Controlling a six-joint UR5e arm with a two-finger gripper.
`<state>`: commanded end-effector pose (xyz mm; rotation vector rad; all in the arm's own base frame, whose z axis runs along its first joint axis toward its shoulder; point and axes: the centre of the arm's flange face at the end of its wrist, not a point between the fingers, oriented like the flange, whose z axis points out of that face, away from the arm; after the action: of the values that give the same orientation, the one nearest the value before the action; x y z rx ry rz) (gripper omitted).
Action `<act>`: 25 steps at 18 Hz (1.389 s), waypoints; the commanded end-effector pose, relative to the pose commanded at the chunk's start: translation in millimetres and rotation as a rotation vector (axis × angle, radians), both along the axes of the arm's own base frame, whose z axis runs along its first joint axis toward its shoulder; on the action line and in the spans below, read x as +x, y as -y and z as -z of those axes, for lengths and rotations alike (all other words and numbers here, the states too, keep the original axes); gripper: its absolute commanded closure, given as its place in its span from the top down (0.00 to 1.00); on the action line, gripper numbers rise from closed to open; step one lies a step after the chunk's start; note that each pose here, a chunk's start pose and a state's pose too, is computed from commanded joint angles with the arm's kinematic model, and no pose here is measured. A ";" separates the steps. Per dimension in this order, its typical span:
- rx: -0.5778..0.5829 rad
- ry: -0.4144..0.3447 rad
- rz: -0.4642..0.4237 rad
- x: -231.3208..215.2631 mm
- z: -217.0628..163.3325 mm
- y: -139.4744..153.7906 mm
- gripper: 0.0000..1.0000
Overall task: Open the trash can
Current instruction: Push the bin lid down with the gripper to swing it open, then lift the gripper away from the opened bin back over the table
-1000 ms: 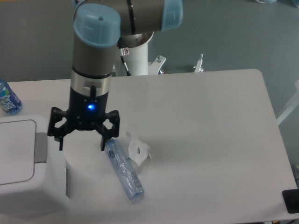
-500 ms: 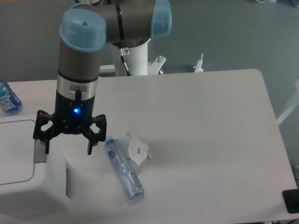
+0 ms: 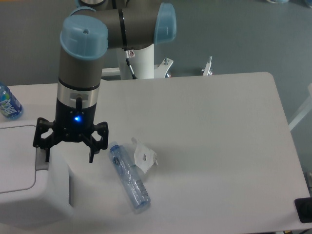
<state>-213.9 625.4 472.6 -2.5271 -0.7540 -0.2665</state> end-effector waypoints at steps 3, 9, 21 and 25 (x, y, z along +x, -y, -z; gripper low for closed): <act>-0.001 0.001 0.002 1.0 0.8 -0.2 1.00; -0.005 0.001 0.001 0.8 3.2 -0.3 1.00; 0.077 -0.343 0.043 -66.7 -89.8 44.0 1.00; -0.058 -0.485 0.066 -112.0 -91.0 77.5 1.00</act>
<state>-326.0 547.9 563.6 -2.5207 -0.4896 0.3428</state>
